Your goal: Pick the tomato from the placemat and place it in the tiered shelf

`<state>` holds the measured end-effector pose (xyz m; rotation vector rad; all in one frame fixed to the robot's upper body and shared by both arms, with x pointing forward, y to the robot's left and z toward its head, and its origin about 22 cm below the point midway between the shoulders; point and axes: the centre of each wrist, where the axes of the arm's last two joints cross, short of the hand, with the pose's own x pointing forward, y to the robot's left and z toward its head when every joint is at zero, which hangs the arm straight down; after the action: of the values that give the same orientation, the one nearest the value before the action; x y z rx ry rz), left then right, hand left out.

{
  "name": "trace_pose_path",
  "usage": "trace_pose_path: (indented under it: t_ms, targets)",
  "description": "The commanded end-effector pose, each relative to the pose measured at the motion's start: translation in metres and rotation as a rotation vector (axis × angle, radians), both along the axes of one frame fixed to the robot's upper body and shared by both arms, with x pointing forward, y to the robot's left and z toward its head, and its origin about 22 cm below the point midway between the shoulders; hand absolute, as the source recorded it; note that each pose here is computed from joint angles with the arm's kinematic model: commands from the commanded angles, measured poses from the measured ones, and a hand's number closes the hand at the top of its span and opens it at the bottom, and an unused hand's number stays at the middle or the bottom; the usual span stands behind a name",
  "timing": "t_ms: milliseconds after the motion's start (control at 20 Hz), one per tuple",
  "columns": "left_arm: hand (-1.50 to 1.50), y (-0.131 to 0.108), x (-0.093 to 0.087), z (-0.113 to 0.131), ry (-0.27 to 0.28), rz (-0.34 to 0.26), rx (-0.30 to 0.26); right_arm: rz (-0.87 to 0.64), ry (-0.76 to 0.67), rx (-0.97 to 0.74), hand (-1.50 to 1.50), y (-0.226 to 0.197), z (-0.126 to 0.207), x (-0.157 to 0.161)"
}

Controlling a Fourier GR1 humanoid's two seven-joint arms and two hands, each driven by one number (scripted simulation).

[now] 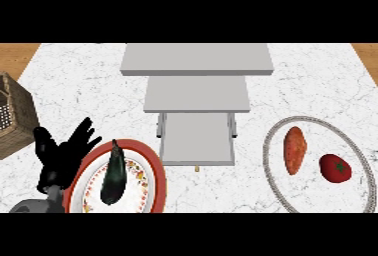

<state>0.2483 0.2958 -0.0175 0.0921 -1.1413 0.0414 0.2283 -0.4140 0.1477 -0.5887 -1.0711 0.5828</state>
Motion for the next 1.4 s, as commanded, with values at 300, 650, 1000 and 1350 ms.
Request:
trace_pose_path:
  t_ms: [300,650,1000,1350]
  targets:
    - [0.0,-0.019,-0.002,-0.021,0.026,-0.005,-0.012,0.015,0.139,-0.12,-1.5,0.033,-0.017,0.002]
    - [0.0,-0.018,0.007,-0.021,0.005,0.008,0.017,-0.033,0.14,-0.192,-1.5,0.04,-0.048,-0.002]
    - [0.0,-0.007,-0.003,-0.019,0.024,-0.002,0.003,-0.067,0.128,-0.171,-1.5,0.062,-0.055,0.001]
    - [0.0,0.001,0.004,-0.007,0.031,-0.004,0.006,-0.078,0.16,-0.243,-1.5,0.06,-0.094,-0.008]
